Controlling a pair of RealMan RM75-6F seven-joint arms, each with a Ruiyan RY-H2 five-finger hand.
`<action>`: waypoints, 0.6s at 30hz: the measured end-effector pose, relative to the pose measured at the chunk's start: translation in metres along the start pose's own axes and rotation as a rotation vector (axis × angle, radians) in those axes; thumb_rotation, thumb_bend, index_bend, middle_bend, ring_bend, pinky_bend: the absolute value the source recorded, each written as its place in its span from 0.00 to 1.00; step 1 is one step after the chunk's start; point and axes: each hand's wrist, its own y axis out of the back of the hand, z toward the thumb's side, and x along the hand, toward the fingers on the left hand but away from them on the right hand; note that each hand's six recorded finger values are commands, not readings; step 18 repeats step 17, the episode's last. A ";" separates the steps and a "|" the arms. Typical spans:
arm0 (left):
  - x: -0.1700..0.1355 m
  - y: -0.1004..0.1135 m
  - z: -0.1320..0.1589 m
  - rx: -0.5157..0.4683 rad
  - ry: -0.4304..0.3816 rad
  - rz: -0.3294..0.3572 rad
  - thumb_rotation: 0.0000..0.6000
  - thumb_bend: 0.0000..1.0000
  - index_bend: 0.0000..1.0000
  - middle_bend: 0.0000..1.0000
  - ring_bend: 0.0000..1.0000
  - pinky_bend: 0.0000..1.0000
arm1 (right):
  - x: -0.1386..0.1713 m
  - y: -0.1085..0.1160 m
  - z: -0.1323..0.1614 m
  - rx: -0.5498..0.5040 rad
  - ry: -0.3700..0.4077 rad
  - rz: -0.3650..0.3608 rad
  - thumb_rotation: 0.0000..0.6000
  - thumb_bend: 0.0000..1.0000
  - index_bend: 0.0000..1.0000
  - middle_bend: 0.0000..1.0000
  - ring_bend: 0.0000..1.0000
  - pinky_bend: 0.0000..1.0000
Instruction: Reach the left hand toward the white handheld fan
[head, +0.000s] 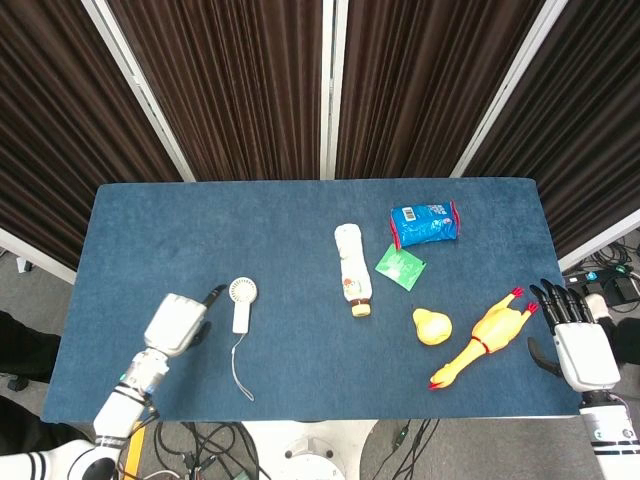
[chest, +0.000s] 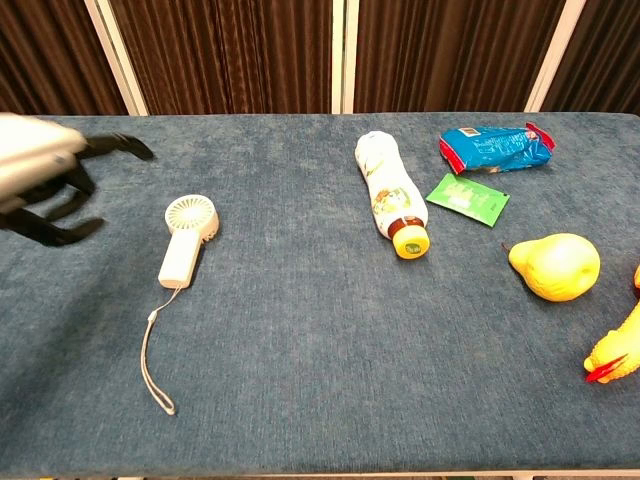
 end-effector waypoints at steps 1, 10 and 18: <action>-0.004 0.003 -0.008 -0.005 0.020 0.022 1.00 0.29 0.16 0.66 0.69 0.79 | 0.000 0.000 0.000 0.001 0.002 0.000 1.00 0.34 0.00 0.00 0.00 0.00; -0.050 0.014 -0.086 -0.097 0.211 0.155 1.00 0.06 0.15 0.12 0.12 0.26 | 0.001 0.005 -0.001 0.016 0.036 -0.049 1.00 0.33 0.00 0.00 0.00 0.00; -0.094 0.020 -0.116 -0.108 0.281 0.174 1.00 0.05 0.15 0.11 0.08 0.21 | 0.007 0.014 -0.001 0.054 0.073 -0.099 1.00 0.31 0.00 0.00 0.00 0.00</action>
